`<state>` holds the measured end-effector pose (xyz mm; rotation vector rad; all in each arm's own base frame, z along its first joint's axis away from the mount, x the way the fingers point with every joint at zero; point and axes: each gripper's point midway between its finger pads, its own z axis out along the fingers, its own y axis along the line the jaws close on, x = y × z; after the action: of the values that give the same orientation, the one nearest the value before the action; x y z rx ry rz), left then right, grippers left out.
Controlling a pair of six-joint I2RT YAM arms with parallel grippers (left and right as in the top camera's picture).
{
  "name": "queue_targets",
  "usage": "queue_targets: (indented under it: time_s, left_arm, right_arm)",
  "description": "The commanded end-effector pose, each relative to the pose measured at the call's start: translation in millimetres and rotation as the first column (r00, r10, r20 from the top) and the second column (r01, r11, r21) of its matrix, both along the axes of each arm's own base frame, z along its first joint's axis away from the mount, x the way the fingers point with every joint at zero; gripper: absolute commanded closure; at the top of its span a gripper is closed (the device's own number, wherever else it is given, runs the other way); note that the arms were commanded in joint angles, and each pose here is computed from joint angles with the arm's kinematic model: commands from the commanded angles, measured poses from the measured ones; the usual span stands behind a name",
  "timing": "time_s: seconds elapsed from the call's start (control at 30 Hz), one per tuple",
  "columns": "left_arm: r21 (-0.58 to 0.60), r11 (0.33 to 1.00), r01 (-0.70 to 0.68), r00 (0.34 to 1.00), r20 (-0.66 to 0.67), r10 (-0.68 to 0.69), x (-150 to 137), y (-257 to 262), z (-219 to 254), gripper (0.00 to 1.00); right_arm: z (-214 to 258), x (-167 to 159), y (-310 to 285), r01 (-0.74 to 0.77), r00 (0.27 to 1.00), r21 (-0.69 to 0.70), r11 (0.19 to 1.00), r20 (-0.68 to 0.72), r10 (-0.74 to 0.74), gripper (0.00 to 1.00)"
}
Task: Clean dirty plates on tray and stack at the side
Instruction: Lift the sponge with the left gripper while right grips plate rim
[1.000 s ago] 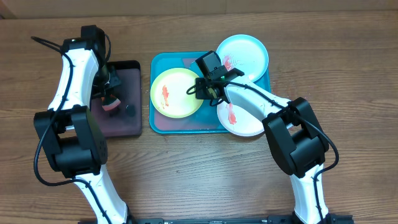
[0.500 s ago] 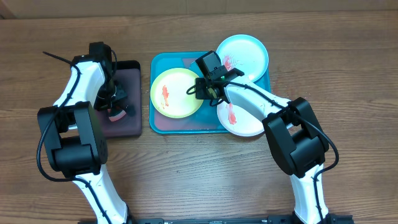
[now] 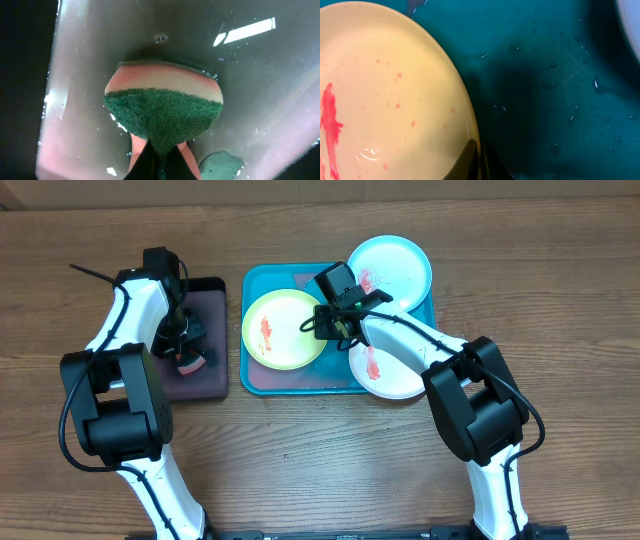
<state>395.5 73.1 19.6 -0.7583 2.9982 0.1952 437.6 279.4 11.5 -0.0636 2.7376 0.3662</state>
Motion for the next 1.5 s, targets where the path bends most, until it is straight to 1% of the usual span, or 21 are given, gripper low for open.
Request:
queue_targets:
  time_s: [0.0,0.13,0.47,0.97,1.47]
  left_arm:
    - [-0.024,0.999,-0.022,1.0,0.002,0.022,-1.0,-1.5,-1.9,0.96]
    - [-0.028,0.999,-0.022,1.0,-0.001,0.022,-1.8,-2.2,-2.4,0.96]
    - [-0.033,0.998,-0.049,0.998,-0.03,0.048,-14.4,-4.2,-15.5,0.96]
    - [-0.035,0.999,-0.04,0.999,-0.027,0.039,-13.1,-7.5,-15.8,0.96]
    - [-0.023,1.0,-0.002,1.0,0.008,0.002,-2.3,-19.7,-15.5,0.96]
  right_arm:
    - [-13.4,-3.1,-2.1,-0.008,1.0,-0.029,1.0,-0.021,0.007,0.96]
    - [-13.4,-3.0,-2.0,-0.008,1.0,-0.028,1.0,-0.021,0.007,0.96]
    - [-13.2,-2.7,-1.9,-0.008,1.0,-0.028,1.0,-0.02,0.007,0.96]
    - [-13.1,-2.5,-1.7,-0.008,1.0,-0.027,1.0,-0.019,0.007,0.96]
    - [-13.5,-3.3,-2.2,-0.008,1.0,-0.029,1.0,-0.022,0.007,0.96]
